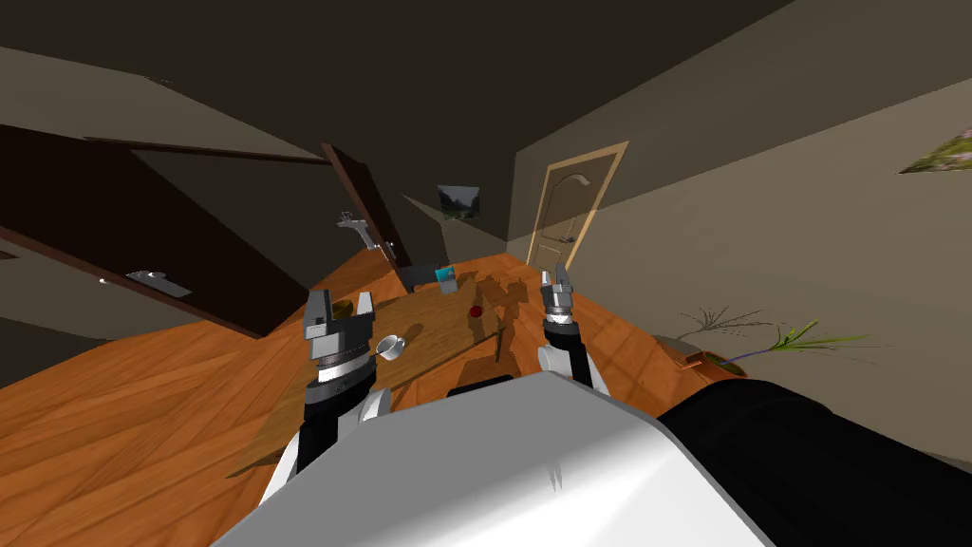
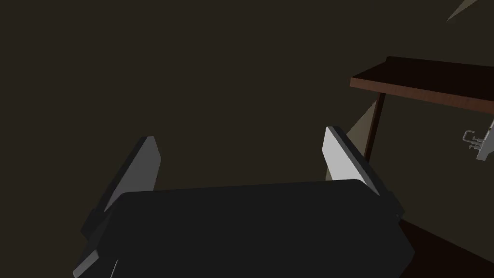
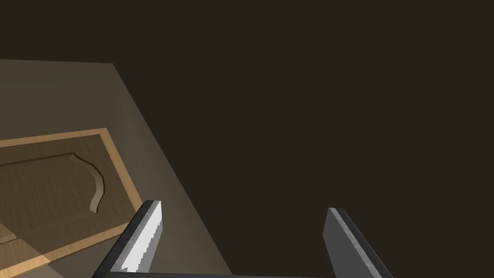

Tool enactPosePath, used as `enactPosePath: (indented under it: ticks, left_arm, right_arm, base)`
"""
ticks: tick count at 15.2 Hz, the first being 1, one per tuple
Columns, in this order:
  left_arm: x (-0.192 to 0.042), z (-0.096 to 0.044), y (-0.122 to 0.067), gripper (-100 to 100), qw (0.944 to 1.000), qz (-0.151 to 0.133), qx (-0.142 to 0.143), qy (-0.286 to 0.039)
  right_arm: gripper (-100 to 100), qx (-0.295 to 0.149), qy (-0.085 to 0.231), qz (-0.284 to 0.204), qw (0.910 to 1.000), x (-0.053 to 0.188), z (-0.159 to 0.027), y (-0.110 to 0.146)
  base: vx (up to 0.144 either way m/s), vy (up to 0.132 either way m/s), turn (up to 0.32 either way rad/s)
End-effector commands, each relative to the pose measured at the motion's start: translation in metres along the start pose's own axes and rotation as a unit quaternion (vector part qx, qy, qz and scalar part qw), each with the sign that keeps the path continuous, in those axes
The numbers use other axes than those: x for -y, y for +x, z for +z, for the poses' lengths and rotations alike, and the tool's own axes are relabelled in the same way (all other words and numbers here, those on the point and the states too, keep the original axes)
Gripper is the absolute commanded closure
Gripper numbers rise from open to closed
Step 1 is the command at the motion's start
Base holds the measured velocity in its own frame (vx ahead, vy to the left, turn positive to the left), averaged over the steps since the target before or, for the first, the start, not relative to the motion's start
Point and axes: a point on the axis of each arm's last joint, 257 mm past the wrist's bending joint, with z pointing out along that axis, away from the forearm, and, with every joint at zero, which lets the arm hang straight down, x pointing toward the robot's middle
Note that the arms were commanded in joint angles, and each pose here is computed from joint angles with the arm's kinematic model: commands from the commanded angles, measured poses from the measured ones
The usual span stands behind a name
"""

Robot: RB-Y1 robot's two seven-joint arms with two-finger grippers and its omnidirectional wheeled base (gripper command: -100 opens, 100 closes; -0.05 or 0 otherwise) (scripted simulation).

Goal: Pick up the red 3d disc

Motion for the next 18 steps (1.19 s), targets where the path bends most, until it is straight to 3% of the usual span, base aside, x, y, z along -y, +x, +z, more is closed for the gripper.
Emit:
enactPosePath:
  ticks: [1,10,16,17,18]
  left_arm:
    - [0.0,0.0,0.0,0,1.0,0.0,0.0,0.0]
    - [0.0,0.0,0.0,0,1.0,0.0,0.0,0.0]
    - [0.0,0.0,0.0,0,1.0,0.0,0.0,0.0]
    - [0.0,0.0,0.0,0,1.0,0.0,0.0,0.0]
    - [0.0,0.0,0.0,0,1.0,0.0,0.0,0.0]
  right_arm:
    - [-100,-0.022,0.002,-0.007,0.9997,0.003,-0.001,0.006]
    - [-100,-0.127,0.031,-0.039,0.9906,0.034,-0.02,0.035]
    - [-100,-0.202,0.066,-0.065,0.975,0.069,-0.045,0.051]
    - [-100,-0.227,0.081,-0.075,0.9676,0.083,-0.055,0.055]
    - [-100,-0.228,0.081,-0.075,0.9675,0.083,-0.055,0.055]
  base:
    - [-0.003,-0.009,0.052]
    - [-0.007,-0.043,0.134]
    - [-0.003,-0.064,0.203]
    - [-0.005,-0.057,0.307]
    - [-0.005,-0.06,0.241]
